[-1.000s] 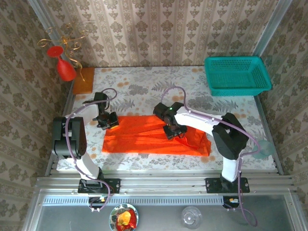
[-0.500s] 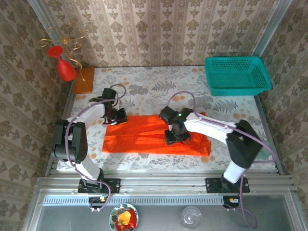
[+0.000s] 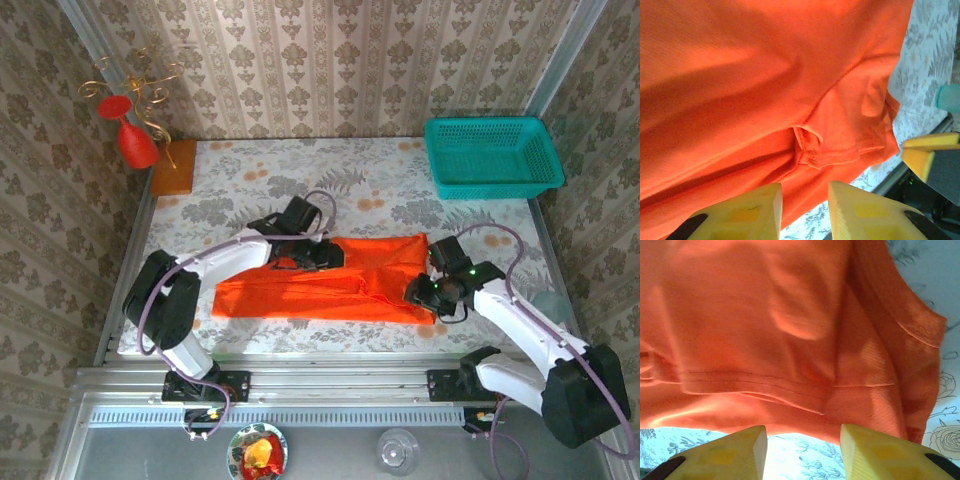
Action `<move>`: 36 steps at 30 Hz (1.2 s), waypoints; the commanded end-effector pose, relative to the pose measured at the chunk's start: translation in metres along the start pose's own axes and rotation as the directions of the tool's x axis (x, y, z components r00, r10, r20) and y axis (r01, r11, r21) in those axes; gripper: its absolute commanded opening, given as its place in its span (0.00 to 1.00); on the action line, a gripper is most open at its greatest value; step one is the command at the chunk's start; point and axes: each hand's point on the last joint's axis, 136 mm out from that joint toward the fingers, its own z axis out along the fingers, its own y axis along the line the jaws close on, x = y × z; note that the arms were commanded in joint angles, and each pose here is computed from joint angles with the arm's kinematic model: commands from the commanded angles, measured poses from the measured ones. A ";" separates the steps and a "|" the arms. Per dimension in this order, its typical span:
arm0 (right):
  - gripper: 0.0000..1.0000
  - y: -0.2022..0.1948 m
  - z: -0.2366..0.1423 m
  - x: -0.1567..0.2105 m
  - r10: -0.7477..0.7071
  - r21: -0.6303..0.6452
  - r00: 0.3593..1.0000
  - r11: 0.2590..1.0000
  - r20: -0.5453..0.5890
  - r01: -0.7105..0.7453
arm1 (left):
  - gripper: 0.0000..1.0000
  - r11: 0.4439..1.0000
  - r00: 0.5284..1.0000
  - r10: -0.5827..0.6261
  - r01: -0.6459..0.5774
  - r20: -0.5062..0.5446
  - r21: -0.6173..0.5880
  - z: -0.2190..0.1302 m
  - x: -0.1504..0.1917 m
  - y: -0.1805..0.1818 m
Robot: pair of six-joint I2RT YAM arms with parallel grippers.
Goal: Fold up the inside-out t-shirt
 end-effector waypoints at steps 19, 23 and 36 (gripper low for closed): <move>0.30 0.000 0.034 -0.006 0.119 -0.145 0.990 0.981 -0.072 -0.128 | 0.24 0.991 0.986 -0.101 0.111 -0.135 0.068 0.082 0.034 -0.015; 0.12 0.001 0.031 -0.007 0.127 -0.157 0.990 0.978 -0.062 -0.135 | 0.13 0.992 0.987 -0.094 0.104 -0.127 0.070 0.079 0.032 -0.019; 0.00 0.009 -0.024 -0.001 0.116 -0.177 0.993 0.978 0.006 -0.113 | 0.02 0.995 0.994 -0.056 0.063 -0.096 0.072 0.055 0.027 -0.033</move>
